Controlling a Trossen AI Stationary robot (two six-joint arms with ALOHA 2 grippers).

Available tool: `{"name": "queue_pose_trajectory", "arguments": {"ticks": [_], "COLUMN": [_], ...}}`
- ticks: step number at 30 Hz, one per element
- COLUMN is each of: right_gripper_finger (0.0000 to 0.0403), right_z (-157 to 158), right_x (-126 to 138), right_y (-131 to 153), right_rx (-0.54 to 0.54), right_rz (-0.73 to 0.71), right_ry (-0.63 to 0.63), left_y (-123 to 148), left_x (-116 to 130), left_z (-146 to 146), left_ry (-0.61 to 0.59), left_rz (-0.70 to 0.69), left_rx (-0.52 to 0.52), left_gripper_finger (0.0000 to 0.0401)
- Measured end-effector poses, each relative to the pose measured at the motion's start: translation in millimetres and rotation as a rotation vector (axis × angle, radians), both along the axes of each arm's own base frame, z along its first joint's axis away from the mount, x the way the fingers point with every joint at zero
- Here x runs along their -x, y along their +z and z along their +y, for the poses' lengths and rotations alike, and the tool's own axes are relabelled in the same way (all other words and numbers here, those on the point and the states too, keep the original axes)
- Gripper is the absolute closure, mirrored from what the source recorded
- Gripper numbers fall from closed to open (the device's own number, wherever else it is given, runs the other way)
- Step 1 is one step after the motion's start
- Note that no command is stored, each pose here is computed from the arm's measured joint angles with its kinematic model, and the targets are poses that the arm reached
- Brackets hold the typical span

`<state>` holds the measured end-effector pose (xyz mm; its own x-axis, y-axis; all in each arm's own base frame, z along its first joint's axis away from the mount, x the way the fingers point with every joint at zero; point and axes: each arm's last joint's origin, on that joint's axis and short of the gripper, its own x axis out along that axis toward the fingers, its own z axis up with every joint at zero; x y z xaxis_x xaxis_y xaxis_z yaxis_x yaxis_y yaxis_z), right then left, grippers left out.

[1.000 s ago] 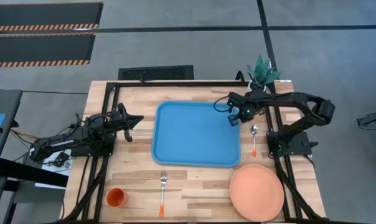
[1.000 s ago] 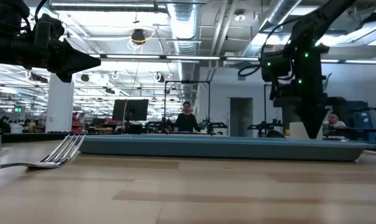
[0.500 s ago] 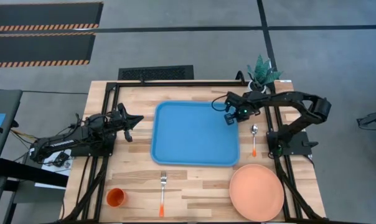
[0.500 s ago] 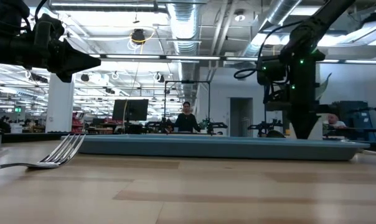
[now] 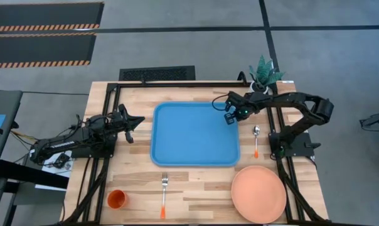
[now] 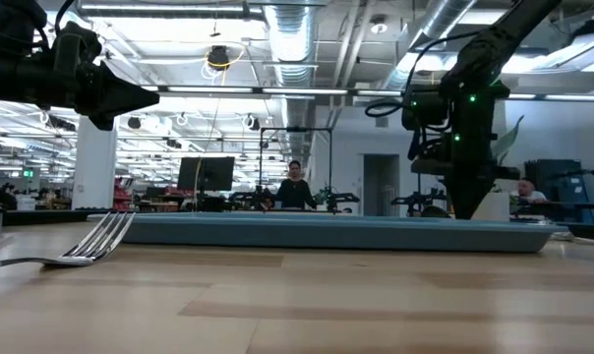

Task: Pick and place plate/cup/fork/spoon on tray
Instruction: Move the blue tray to the center of the table

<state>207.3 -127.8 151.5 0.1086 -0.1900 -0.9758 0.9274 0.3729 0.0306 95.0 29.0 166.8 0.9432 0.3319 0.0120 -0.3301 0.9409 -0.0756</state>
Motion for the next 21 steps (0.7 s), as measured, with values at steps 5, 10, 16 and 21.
{"name": "queue_pose_trajectory", "arguments": {"ticks": [5,10,16,21], "right_gripper_finger": [0.0394,0.0394,0.0394,0.0394], "right_z": [-0.4,2.8,7.6,8.0], "right_x": [-0.9,-5.3,-7.7,-7.3], "right_y": [0.2,0.7,0.6,0.5], "right_rx": [0.009,0.027,0.026,0.018], "right_rz": [-0.002,-0.012,-0.008,-0.007], "right_ry": [0.035,0.103,0.130,0.130], "left_y": [0.0,0.0,0.0,0.0], "left_x": [0.0,0.0,0.0,0.0], "left_z": [0.0,0.0,0.0,0.0], "left_ry": [0.000,0.000,0.000,0.000], "left_rz": [0.000,0.000,0.000,0.000], "left_rx": [0.000,0.000,0.000,0.000], "left_gripper_finger": [0.0401,0.0401,0.0401,0.0401]}}
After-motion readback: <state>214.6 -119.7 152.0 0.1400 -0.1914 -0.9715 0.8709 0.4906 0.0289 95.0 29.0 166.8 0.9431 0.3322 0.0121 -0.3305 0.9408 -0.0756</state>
